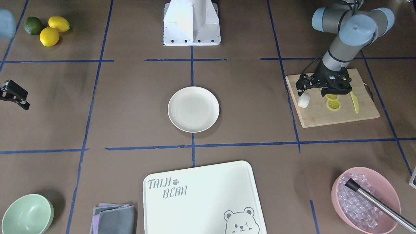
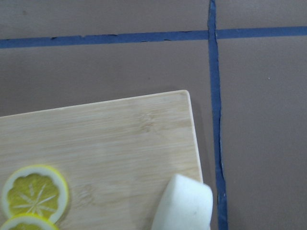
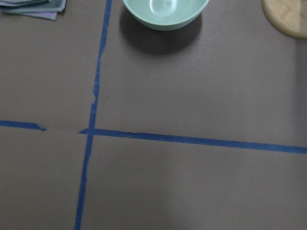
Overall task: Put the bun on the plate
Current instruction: 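Grasp the white bun on the cutting board with the left gripper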
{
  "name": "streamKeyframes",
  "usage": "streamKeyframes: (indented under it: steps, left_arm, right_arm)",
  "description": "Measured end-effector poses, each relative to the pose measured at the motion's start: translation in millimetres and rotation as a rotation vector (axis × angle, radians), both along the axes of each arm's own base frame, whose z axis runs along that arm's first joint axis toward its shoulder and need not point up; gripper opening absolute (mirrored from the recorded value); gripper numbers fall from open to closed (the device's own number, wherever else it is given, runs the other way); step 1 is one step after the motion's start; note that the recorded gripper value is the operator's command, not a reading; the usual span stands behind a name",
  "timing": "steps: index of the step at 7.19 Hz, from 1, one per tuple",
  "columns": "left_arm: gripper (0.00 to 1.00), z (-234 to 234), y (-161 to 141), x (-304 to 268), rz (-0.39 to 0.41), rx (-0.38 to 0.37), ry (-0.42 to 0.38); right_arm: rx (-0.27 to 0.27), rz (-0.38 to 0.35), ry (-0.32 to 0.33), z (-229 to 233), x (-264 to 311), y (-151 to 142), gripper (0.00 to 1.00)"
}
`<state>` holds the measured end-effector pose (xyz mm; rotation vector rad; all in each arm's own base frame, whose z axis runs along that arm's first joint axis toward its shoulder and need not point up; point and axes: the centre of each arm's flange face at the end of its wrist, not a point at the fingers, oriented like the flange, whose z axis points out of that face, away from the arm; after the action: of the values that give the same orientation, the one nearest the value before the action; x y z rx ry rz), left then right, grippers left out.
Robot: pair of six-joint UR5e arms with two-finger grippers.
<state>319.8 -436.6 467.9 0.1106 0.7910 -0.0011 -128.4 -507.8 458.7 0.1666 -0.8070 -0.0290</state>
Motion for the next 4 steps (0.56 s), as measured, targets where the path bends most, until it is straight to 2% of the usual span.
streamKeyframes:
  steps: [4]
  left_arm:
    - [0.92,9.2,-2.1,19.4,0.022,-0.007,-0.013]
  right_arm:
    - [0.008,-0.010,0.019,16.3,16.8,5.7,1.00]
